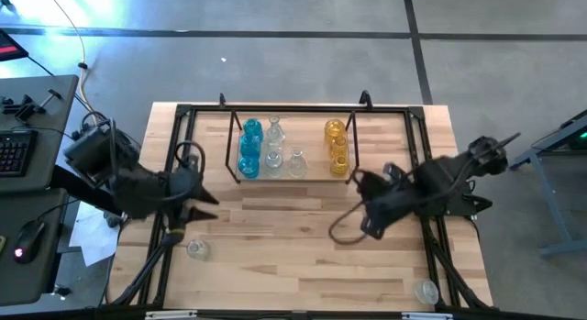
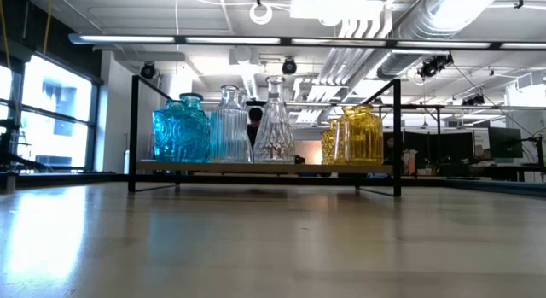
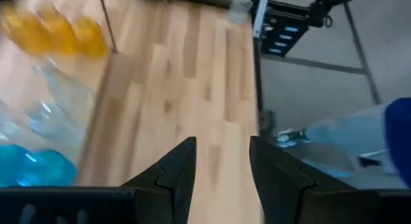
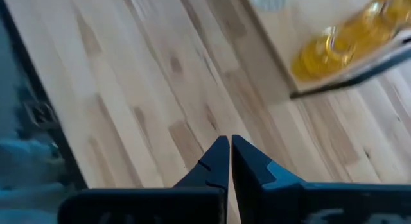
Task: Sort vases onto shelf
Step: Put the transparent vase on the shelf aligned with the other transparent vase
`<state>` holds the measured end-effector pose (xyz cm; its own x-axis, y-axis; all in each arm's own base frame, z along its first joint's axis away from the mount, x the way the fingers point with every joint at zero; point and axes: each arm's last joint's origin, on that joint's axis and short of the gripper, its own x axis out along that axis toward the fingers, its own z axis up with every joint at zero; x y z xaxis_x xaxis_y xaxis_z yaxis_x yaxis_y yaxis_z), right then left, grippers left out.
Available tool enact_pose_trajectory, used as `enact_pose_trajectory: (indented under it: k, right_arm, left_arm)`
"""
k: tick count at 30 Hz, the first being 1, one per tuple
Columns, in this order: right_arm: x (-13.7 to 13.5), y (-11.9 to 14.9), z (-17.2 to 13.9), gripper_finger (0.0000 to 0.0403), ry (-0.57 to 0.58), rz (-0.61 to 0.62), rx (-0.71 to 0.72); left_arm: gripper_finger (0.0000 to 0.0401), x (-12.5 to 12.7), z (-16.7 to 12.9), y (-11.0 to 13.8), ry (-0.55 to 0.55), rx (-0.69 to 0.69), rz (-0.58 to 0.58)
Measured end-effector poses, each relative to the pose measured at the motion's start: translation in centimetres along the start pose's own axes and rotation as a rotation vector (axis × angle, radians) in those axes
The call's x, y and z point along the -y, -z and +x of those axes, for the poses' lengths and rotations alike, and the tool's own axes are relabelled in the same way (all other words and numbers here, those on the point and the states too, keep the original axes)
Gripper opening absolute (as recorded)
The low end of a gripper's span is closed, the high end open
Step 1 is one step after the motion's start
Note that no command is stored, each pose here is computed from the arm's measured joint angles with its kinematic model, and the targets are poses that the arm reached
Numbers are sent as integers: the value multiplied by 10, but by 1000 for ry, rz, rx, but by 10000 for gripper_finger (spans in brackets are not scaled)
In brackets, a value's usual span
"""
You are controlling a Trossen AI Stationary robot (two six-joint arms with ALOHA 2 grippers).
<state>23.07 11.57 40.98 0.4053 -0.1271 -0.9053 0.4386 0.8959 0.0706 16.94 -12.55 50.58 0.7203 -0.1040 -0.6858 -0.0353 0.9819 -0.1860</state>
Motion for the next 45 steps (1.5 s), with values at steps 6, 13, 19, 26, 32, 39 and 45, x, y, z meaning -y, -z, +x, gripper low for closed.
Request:
enact_pose_trajectory:
  k: [6,13,19,26,32,39,45]
  right_arm:
    - [-13,38,16,0,23,-128,-99]
    - [-13,94,-5,0,-55,-255,-126]
    - [4,128,-28,0,-118,-174,-31]
    - [3,142,-38,0,-176,-36,79]
    - [-7,141,-34,0,-177,47,155]
    - [-13,142,-31,0,-188,109,131]
    - [-13,142,-31,0,-197,172,124]
  left_arm:
    - [137,17,44,30,-88,-184,-158]
    - [170,28,101,77,-181,-479,-390]
    - [213,36,117,92,-132,-602,-494]
    - [248,32,117,122,-226,-791,-340]
    - [283,33,138,164,-274,-896,-232]
    - [313,28,162,192,-374,-755,-230]
    - [317,19,163,201,-462,-665,-218]
